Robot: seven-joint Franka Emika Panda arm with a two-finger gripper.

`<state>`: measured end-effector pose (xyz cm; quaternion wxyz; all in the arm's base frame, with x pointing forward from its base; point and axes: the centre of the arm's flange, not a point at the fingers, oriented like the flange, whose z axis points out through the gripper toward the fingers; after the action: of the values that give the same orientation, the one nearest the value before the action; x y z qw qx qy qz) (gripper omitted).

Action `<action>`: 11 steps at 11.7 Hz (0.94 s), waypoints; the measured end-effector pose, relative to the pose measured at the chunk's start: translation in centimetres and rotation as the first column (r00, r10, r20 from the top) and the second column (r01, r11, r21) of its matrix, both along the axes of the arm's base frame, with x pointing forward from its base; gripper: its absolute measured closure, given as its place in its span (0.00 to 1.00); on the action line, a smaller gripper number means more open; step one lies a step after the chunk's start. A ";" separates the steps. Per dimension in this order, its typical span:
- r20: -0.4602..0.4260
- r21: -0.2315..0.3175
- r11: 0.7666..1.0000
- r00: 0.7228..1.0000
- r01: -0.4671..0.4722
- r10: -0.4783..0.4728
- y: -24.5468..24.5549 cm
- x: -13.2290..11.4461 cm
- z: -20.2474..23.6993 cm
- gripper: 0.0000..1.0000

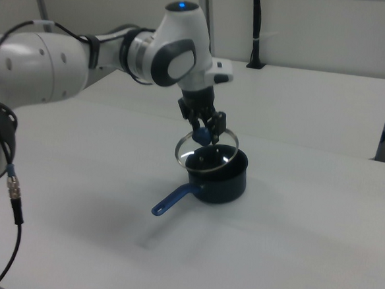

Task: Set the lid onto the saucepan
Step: 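Carry the lid over the black saucepan and lower it onto the rim, then open the gripper to release the lid knob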

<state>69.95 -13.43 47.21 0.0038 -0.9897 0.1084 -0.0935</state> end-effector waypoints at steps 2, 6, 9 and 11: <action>-0.012 0.008 1.000 1.000 0.021 -0.021 0.0 0.9 -3.0 0.35; 0.002 0.011 0.998 0.998 0.057 -0.057 -0.2 1.4 -3.9 0.35; 0.017 -0.010 0.997 0.997 0.077 -0.077 -0.1 1.9 -4.8 0.35; 0.027 -0.046 0.997 0.997 0.067 -0.066 0.5 2.2 -4.7 0.34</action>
<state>72.14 -12.94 42.54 -0.0210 -0.9841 0.1390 -0.1085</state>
